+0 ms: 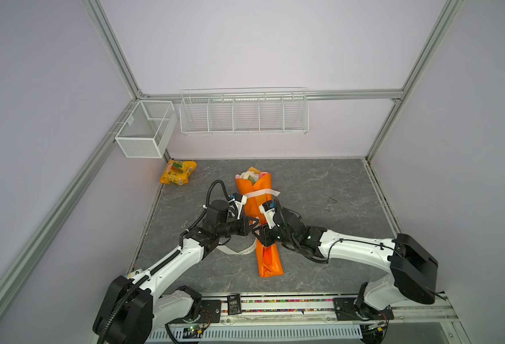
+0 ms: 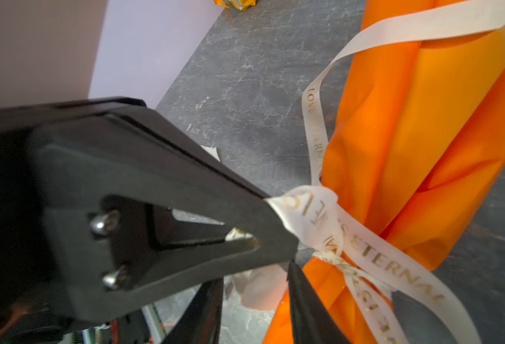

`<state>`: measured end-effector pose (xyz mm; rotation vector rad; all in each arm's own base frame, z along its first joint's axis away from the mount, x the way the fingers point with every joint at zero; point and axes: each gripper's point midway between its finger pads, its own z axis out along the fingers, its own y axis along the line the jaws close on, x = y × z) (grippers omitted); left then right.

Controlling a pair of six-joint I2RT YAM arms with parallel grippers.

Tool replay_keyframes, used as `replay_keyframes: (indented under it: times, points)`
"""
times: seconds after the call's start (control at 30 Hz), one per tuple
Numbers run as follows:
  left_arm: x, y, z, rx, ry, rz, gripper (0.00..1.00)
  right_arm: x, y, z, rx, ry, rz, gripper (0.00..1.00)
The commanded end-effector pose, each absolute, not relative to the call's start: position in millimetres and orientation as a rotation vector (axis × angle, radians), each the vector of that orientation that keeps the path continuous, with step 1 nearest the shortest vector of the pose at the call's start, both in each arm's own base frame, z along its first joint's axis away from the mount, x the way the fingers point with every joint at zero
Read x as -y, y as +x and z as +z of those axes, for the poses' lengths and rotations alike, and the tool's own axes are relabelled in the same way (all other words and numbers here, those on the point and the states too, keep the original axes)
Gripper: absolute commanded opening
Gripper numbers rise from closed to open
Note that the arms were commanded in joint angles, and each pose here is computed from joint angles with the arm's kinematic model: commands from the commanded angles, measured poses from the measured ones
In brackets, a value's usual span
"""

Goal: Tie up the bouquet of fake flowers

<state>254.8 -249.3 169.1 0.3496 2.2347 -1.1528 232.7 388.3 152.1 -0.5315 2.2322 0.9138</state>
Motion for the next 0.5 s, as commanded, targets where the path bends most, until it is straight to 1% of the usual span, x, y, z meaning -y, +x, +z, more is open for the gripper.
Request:
replay_keyframes:
  times: [0.0, 0.03, 0.17, 0.23, 0.27, 0.33, 0.37, 0.43, 0.47]
  points:
    - [252.8, 254.2, 178.6, -2.219, 0.363, -1.175, 0.0, -394.9, 243.2, 173.4, -2.134, -0.492, 0.92, 0.32]
    - [253.2, 253.9, 178.0, -2.222, 0.364, -1.178, 0.0, -395.7, 243.0, 174.0, -2.133, -0.496, 0.924, 0.28]
    - [253.6, 253.6, 177.4, -2.228, 0.365, -1.181, 0.02, -396.3, 241.1, 171.3, -2.144, -0.498, 0.93, 0.27]
    - [254.3, 252.6, 177.8, -2.226, 0.371, -1.188, 0.03, -395.8, 240.2, 168.8, -2.148, -0.498, 0.926, 0.2]
    - [254.3, 252.6, 177.5, -2.229, 0.37, -1.188, 0.05, -395.3, 240.2, 168.0, -2.147, -0.495, 0.923, 0.16]
    - [253.3, 252.4, 179.5, -2.234, 0.365, -1.182, 0.13, -391.9, 241.2, 166.9, -2.141, -0.482, 0.908, 0.08]
    - [252.9, 251.6, 180.6, -2.238, 0.361, -1.184, 0.2, -390.5, 241.7, 165.8, -2.141, -0.477, 0.903, 0.07]
    - [250.5, 251.8, 184.5, -2.255, 0.344, -1.167, 0.44, -386.8, 242.8, 162.3, -2.148, -0.455, 0.892, 0.07]
    - [247.8, 252.2, 185.7, -2.271, 0.336, -1.146, 0.53, -387.2, 243.0, 163.1, -2.146, -0.448, 0.896, 0.07]
